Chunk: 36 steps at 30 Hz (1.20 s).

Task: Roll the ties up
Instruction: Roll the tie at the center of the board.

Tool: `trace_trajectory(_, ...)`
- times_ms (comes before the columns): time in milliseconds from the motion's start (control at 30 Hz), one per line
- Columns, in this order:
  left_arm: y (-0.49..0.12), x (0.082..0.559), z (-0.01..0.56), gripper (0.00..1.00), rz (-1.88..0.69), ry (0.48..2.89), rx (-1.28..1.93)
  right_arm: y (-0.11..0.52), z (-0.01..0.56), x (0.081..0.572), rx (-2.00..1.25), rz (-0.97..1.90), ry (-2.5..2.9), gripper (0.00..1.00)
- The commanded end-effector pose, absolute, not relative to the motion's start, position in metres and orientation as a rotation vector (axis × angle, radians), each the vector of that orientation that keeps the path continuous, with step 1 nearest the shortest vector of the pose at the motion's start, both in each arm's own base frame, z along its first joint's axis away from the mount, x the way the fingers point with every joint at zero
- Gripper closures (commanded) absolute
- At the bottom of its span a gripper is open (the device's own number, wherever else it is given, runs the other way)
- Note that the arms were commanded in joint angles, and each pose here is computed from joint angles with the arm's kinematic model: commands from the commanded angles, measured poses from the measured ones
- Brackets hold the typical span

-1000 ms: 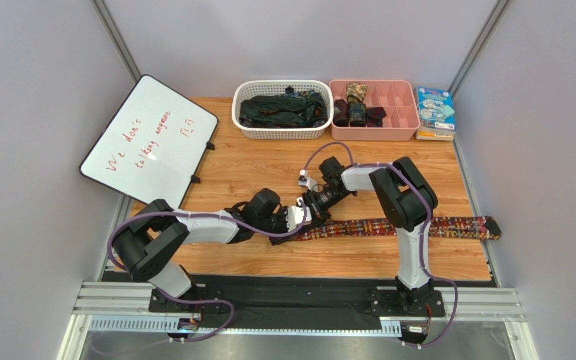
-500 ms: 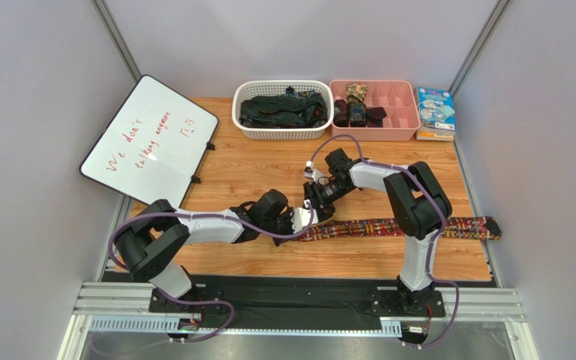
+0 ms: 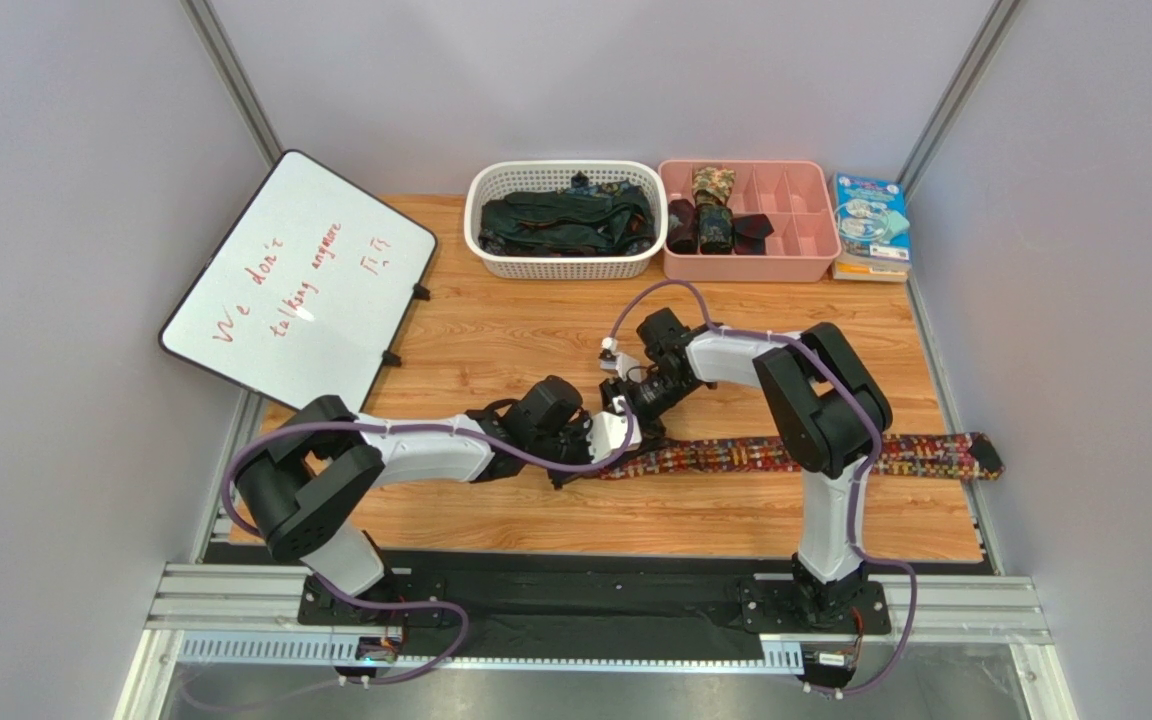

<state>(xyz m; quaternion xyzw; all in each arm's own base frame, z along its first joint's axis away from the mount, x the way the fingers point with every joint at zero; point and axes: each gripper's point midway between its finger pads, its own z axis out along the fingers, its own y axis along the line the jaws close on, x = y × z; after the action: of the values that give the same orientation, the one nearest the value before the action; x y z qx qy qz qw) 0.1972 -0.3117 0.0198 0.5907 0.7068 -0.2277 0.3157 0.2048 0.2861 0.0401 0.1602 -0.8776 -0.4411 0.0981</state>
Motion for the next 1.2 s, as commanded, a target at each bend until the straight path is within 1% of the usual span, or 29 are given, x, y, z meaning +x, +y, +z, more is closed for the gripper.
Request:
trace_trajectory(0, -0.310, 0.199, 0.020, 0.78, -0.571, 1.920, 1.542, 0.292, 0.027, 0.207, 0.510, -1.288, -2.605, 0.63)
trace_trajectory(33, -0.312, 0.200, 0.023, 0.77, -0.572, 1.916, 1.538, 0.292, 0.021, 0.207, 0.507, -1.274, -2.603, 0.73)
trace_trajectory(100, -0.314, 0.201, 0.029, 0.75, -0.581, 1.902, 1.531, 0.290, 0.015, 0.209, 0.523, -1.255, -2.617, 0.87)
trace_trajectory(133, -0.310, 0.197, 0.025, 0.71, -0.585, 1.922, 1.545, 0.288, 0.012, 0.210, 0.514, -1.251, -2.622, 0.95)
trace_trajectory(167, -0.310, 0.196, 0.029, 0.68, -0.592, 1.914, 1.542, 0.286, 0.009, 0.210, 0.505, -1.246, -2.621, 0.99)
trace_trajectory(200, -0.308, 0.193, 0.027, 0.66, -0.602, 1.923, 1.532, 0.284, 0.007, 0.210, 0.509, -1.249, -2.619, 1.00)
trace_trajectory(233, -0.310, 0.194, 0.031, 0.56, -0.620, 1.902, 1.514, 0.280, 0.006, 0.213, 0.494, -1.254, -2.622, 1.00)
trace_trajectory(333, -0.313, 0.190, 0.043, 0.44, -0.705, 1.856, 1.428, 0.270, 0.000, 0.212, 0.481, -1.274, -2.609, 1.00)
trace_trajectory(367, -0.315, 0.190, 0.053, 0.42, -0.731, 1.819, 1.389, 0.268, -0.001, 0.211, 0.479, -1.281, -2.605, 1.00)
trace_trajectory(400, -0.309, 0.183, 0.045, 0.40, -0.761, 1.834, 1.364, 0.266, -0.003, 0.207, 0.475, -1.292, -2.589, 1.00)
trace_trajectory(433, -0.315, 0.189, 0.059, 0.36, -0.795, 1.762, 1.309, 0.265, -0.005, 0.209, 0.473, -1.308, -2.593, 1.00)
trace_trajectory(467, -0.316, 0.189, 0.066, 0.34, -0.809, 1.722, 1.277, 0.264, -0.006, 0.208, 0.473, -1.316, -2.589, 1.00)
trace_trajectory(500, -0.309, 0.185, 0.059, 0.33, -0.814, 1.722, 1.261, 0.264, -0.007, 0.206, 0.459, -1.333, -2.569, 1.00)
trace_trajectory(533, -0.315, 0.191, 0.072, 0.30, -0.820, 1.648, 1.215, 0.264, -0.008, 0.208, 0.462, -1.350, -2.569, 1.00)
trace_trajectory(567, -0.315, 0.193, 0.072, 0.29, -0.819, 1.637, 1.201, 0.264, -0.009, 0.209, 0.454, -1.361, -2.563, 1.00)
trace_trajectory(700, -0.319, 0.199, 0.067, 0.28, -0.819, 1.646, 1.162, 0.262, -0.018, 0.206, 0.399, -1.373, -2.521, 1.00)
trace_trajectory(833, -0.324, 0.200, 0.051, 0.28, -0.845, 1.690, 1.137, 0.259, -0.023, 0.207, 0.365, -1.368, -2.519, 1.00)
trace_trajectory(967, -0.330, 0.198, 0.042, 0.31, -0.865, 1.705, 1.164, 0.258, -0.028, 0.206, 0.348, -1.352, -2.518, 1.00)
trace_trajectory(1067, -0.332, 0.195, 0.033, 0.40, -0.823, 1.702, 1.241, 0.258, -0.028, 0.209, 0.351, -1.358, -2.526, 1.00)
trace_trajectory(1100, -0.331, 0.197, 0.031, 0.46, -0.805, 1.712, 1.252, 0.258, -0.027, 0.210, 0.359, -1.363, -2.530, 1.00)
trace_trajectory(1167, -0.330, 0.200, 0.026, 0.51, -0.767, 1.740, 1.279, 0.258, -0.024, 0.211, 0.378, -1.378, -2.534, 1.00)
